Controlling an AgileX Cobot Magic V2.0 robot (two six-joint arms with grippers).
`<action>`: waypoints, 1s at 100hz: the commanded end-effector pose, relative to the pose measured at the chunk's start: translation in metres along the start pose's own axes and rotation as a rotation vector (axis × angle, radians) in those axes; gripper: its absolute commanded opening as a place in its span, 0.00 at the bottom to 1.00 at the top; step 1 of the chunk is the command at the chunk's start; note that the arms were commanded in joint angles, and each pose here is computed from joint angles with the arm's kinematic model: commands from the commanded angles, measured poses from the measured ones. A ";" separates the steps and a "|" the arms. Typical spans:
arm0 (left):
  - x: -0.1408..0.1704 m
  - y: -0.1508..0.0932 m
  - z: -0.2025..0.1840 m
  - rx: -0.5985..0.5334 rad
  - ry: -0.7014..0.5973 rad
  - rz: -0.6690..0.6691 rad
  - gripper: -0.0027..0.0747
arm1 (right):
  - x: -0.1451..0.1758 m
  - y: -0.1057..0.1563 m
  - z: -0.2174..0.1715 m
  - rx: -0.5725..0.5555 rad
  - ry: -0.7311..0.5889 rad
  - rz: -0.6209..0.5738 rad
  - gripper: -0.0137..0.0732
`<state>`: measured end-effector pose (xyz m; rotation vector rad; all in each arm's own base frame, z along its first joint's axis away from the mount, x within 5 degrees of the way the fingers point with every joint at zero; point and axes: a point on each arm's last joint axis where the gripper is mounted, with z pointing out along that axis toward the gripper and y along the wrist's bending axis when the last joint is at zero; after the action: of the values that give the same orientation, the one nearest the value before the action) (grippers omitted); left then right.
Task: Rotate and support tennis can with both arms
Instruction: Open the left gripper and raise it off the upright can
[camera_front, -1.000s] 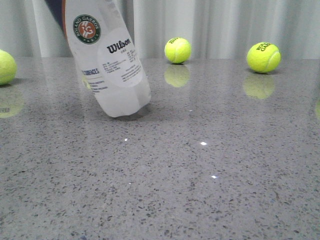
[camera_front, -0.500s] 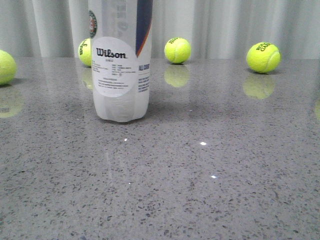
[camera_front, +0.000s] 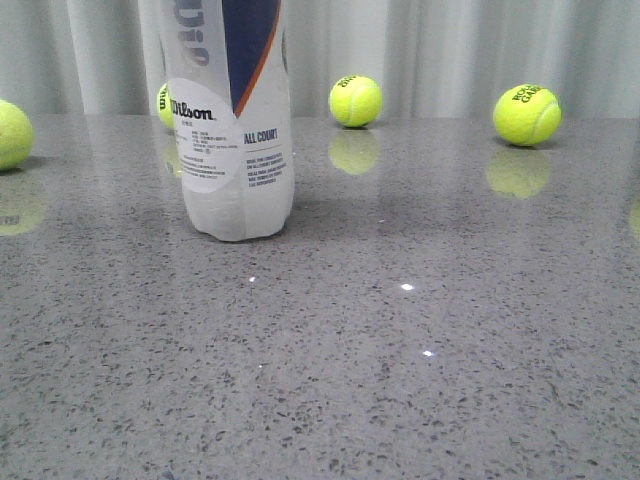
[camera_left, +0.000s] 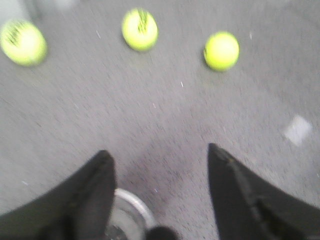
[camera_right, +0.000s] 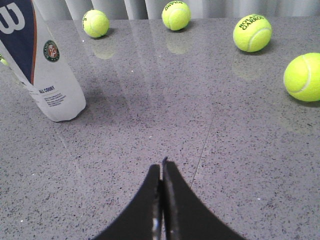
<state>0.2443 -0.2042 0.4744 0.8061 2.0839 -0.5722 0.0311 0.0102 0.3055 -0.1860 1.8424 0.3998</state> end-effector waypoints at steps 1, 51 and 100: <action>-0.011 -0.009 -0.050 -0.020 -0.199 0.034 0.30 | -0.014 0.003 -0.002 -0.013 -0.092 -0.006 0.08; 0.070 -0.012 -0.107 -0.091 -0.498 0.035 0.01 | -0.014 0.003 -0.002 -0.013 -0.092 -0.006 0.08; 0.184 -0.007 -0.097 -0.117 -0.483 0.013 0.01 | -0.014 0.003 -0.002 -0.013 -0.092 -0.006 0.08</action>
<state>0.1097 -0.0898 0.3723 0.6024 1.7698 -0.5380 0.0311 0.0102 0.3055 -0.1877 1.8422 0.3985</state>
